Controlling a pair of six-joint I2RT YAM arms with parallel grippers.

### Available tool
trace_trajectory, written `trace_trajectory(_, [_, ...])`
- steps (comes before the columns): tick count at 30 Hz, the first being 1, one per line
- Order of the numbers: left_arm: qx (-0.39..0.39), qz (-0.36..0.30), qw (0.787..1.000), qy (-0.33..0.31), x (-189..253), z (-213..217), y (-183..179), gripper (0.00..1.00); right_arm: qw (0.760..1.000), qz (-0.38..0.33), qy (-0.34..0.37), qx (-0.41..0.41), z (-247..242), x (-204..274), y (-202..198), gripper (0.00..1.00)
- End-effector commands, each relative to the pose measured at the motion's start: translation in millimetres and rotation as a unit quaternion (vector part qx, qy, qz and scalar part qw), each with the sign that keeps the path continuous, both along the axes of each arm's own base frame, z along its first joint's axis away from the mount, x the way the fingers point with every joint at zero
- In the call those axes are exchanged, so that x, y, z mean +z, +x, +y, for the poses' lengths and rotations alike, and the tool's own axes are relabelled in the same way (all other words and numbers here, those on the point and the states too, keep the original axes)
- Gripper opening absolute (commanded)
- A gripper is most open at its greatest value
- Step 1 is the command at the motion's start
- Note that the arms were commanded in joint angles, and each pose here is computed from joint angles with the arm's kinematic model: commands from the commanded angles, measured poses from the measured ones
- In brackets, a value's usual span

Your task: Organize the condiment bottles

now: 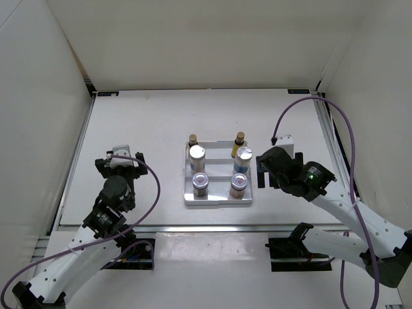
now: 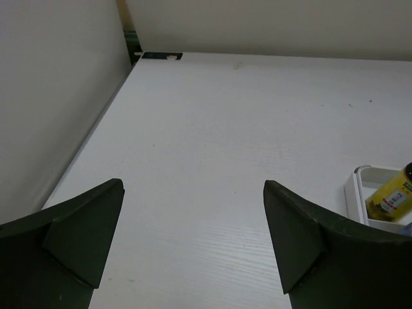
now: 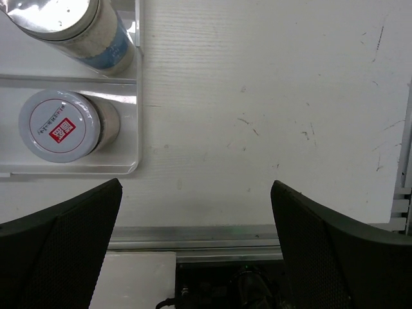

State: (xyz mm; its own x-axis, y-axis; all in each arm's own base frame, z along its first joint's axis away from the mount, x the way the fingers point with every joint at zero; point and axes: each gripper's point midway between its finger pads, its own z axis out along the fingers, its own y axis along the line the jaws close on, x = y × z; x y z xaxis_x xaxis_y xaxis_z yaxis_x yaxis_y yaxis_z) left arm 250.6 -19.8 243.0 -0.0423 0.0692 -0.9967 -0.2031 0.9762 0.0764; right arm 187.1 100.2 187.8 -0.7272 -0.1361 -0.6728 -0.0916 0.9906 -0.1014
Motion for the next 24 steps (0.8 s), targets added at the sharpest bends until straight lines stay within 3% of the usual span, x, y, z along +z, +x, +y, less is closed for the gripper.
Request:
trace_trajectory(1, [0.003,-0.055,0.998,0.002,26,4,1,1.00,1.000,-0.018,-0.011,-0.022,-7,10,5,1.00])
trace_trajectory(8, [0.016,-0.012,0.999,0.046,15,1,13,1.00,0.997,-0.035,-0.020,-0.065,-23,14,4,1.00])
trace_trajectory(24, [0.012,-0.017,0.999,0.039,17,0,12,1.00,0.995,-0.062,0.011,-0.083,-33,20,-3,1.00])
